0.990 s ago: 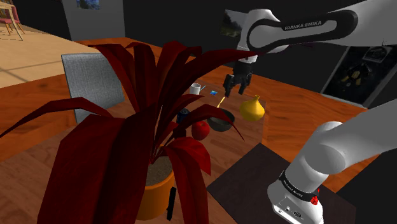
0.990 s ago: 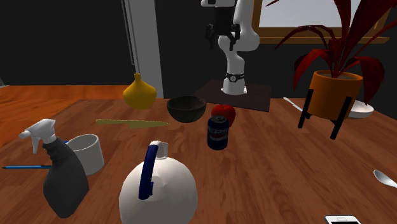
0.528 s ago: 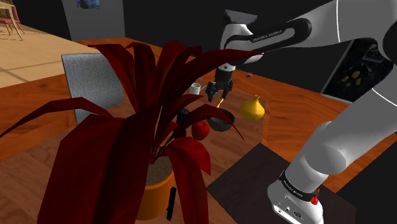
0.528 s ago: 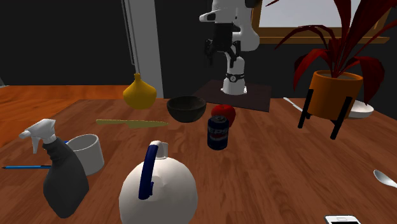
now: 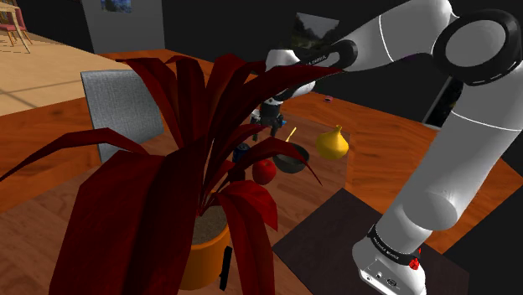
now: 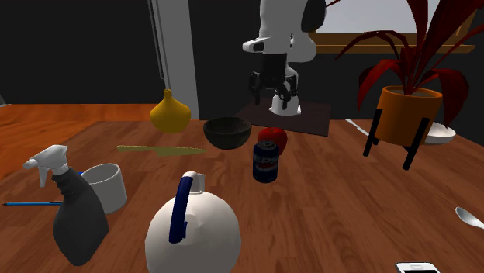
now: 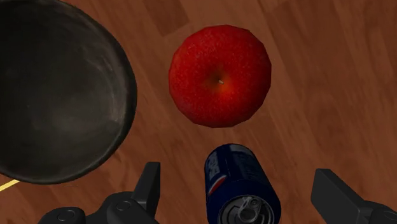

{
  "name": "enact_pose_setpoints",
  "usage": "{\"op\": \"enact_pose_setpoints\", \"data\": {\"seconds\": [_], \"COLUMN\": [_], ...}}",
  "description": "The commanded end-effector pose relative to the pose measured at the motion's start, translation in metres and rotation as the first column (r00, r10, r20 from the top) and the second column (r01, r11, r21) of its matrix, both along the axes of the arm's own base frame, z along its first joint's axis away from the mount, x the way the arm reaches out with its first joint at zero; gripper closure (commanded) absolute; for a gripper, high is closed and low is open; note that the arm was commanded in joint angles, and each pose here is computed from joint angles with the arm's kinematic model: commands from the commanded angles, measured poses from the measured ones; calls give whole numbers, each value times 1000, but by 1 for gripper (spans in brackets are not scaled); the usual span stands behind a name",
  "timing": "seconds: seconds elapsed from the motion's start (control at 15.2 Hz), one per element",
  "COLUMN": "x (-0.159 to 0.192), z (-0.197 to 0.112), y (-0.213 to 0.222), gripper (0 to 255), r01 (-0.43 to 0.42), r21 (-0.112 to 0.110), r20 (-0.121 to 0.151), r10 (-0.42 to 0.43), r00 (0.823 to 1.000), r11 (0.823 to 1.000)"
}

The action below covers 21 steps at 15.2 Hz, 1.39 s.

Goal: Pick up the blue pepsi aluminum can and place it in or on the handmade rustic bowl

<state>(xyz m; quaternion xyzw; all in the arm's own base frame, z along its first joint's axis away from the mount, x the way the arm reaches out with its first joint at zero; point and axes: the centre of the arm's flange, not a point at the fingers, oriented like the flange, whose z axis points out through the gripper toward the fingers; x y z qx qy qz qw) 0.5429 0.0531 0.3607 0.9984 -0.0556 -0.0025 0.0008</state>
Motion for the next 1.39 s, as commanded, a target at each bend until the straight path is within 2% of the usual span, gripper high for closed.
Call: {"op": "enact_pose_setpoints", "data": {"seconds": [0.0, 0.33, 0.86, 1.32], "x": [21, 70, 72, 72], "z": [-19, -59, -101, -101], "y": [5, 22, 23, 23], "gripper": [0, 0, 0, 0], "r01": [-5, -17, -18, -18], "r21": [0, -1, -2, -2], "r20": [2, 5, 5, 5], "r10": [5, 17, 18, 18], "r00": [1000, 1000, 1000, 1000], "r11": [1000, 1000, 1000, 1000]}}
